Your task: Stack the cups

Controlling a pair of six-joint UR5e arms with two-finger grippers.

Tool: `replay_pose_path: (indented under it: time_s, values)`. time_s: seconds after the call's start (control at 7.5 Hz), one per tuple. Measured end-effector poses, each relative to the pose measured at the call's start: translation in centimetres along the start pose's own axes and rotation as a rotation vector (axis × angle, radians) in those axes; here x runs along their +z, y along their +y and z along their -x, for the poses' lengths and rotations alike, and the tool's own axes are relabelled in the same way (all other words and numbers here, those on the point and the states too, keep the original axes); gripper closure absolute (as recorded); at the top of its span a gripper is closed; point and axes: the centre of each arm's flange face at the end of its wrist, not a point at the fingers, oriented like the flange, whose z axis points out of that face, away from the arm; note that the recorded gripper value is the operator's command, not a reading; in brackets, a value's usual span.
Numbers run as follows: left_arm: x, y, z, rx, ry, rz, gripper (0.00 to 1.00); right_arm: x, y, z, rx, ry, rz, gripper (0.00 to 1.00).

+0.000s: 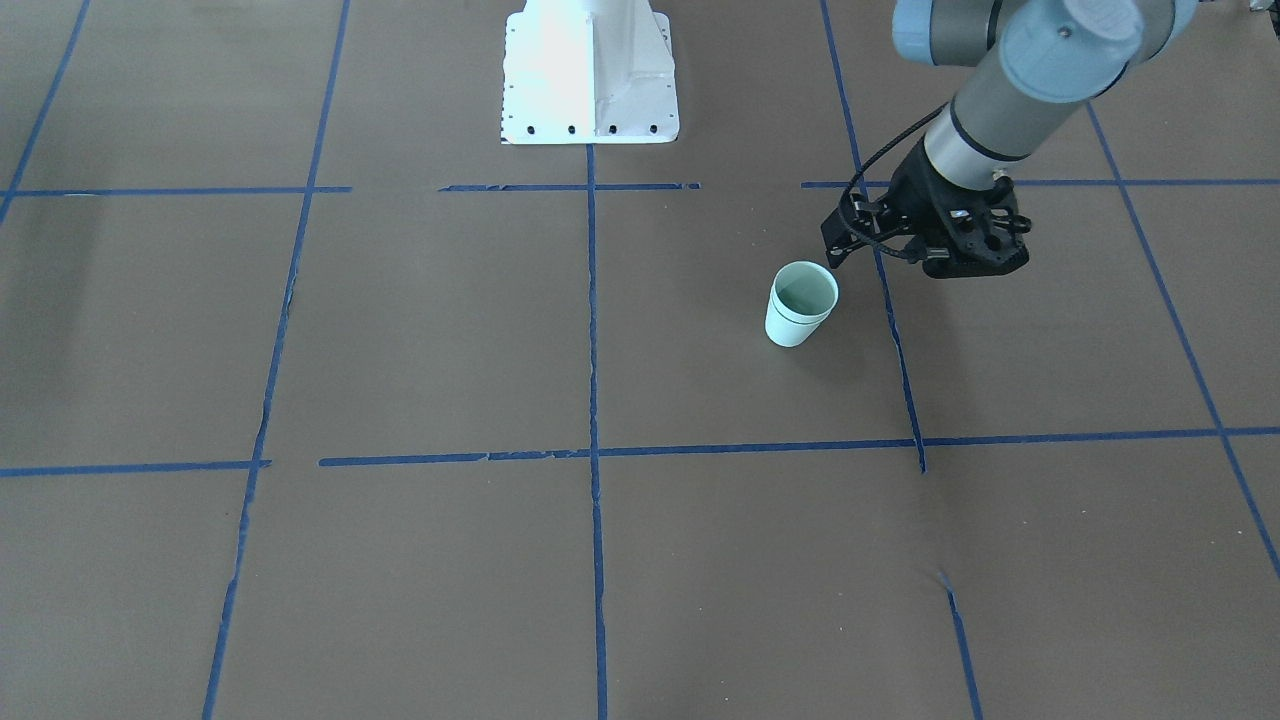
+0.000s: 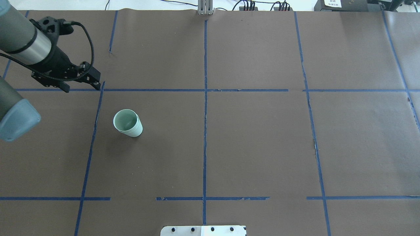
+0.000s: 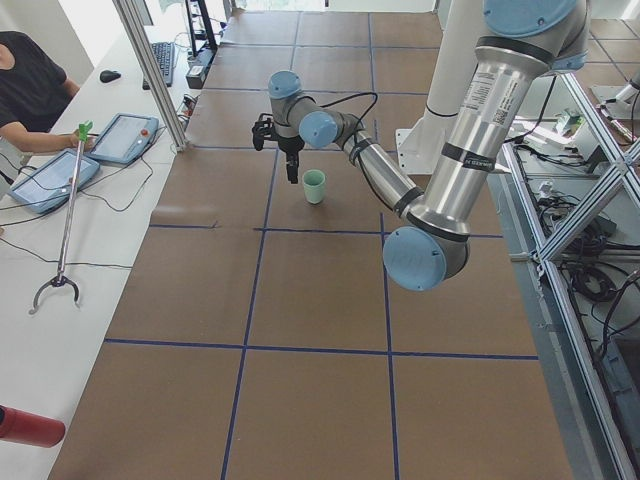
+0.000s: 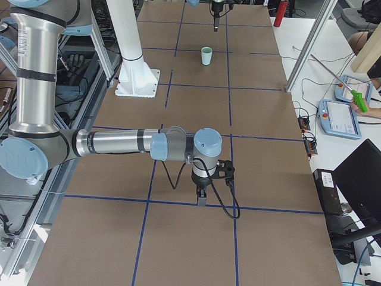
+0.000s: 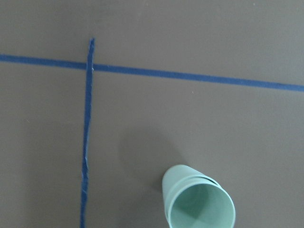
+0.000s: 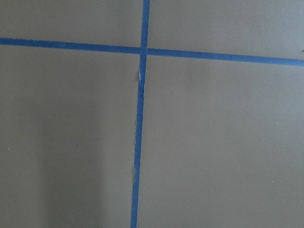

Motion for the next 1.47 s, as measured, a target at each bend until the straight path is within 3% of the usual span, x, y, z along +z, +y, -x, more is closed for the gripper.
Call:
replay_pose_path:
  time_s: [0.27, 0.67, 1.2, 1.47]
  values:
    - [-2.8, -2.7, 8.9, 0.104, -0.059, -0.046, 0.0, 0.0, 0.0, 0.0, 0.0, 0.0, 0.0, 0.0]
    - [-4.2, -3.6, 22.8, 0.127, -0.14, -0.039, 0.0, 0.0, 0.0, 0.0, 0.001, 0.0, 0.0, 0.0]
    - [-4.1, 0.9, 41.4, 0.178, -0.192, 0.023, 0.0, 0.0, 0.0, 0.0, 0.001, 0.0, 0.001, 0.0]
    - [-3.2, 3.5, 45.9, 0.147, -0.176, 0.039, 0.0, 0.0, 0.0, 0.0, 0.0, 0.0, 0.001, 0.0]
